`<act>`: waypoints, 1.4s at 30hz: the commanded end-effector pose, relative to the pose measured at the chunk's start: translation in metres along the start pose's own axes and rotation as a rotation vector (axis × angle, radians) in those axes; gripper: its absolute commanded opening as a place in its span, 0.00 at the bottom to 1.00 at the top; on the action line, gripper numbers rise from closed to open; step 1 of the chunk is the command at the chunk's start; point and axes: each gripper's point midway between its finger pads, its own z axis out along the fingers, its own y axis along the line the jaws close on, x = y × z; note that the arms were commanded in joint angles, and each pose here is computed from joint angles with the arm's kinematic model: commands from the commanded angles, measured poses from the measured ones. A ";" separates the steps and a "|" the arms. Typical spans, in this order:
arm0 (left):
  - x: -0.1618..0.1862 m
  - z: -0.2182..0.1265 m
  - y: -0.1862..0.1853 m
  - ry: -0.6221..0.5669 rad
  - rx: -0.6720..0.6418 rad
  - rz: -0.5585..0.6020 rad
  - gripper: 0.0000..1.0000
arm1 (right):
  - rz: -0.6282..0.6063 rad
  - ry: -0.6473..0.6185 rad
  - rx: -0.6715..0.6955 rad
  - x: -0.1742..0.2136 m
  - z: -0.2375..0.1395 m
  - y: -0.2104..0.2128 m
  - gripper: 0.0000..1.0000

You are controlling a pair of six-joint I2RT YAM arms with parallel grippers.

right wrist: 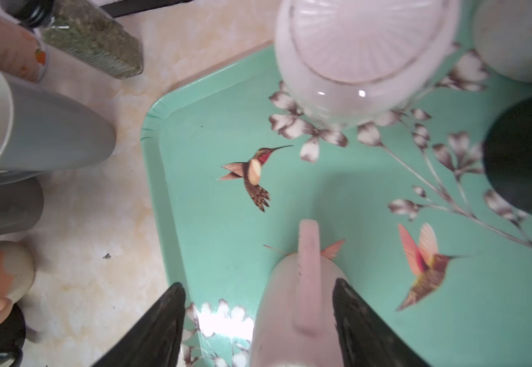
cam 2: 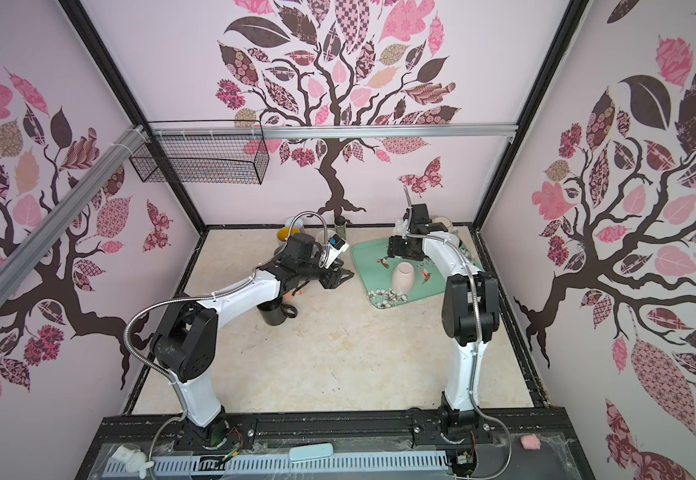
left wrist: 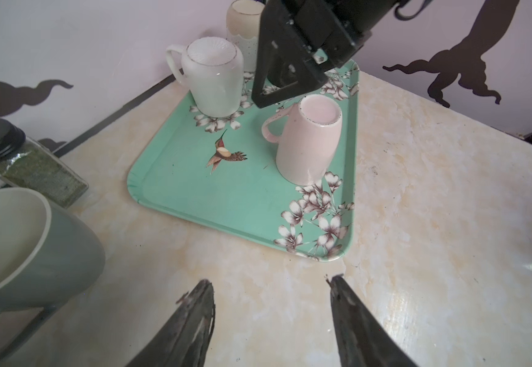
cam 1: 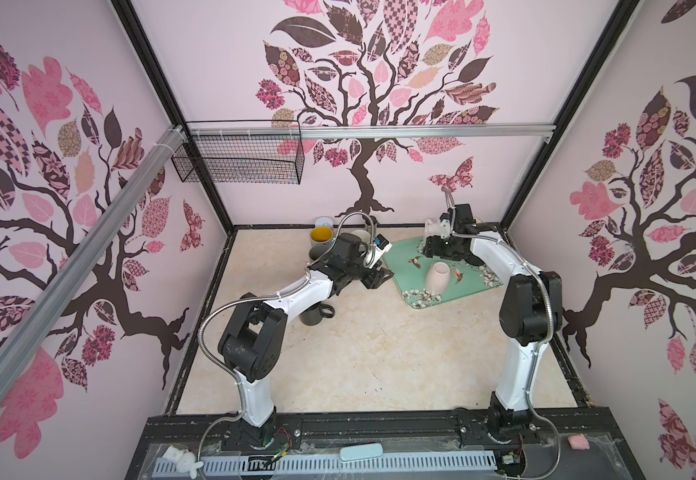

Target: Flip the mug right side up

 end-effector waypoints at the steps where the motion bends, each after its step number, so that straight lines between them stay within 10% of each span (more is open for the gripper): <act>1: -0.022 0.013 -0.018 0.006 0.021 -0.082 0.60 | 0.094 -0.107 0.029 -0.021 -0.035 -0.028 0.74; 17: 0.022 0.108 -0.187 0.091 0.301 0.152 0.56 | -0.015 -0.065 -0.340 -0.036 0.034 -0.006 0.40; 42: -0.001 0.158 -0.069 -0.006 0.089 -0.225 0.59 | 0.107 0.121 -0.238 0.024 0.044 -0.047 0.29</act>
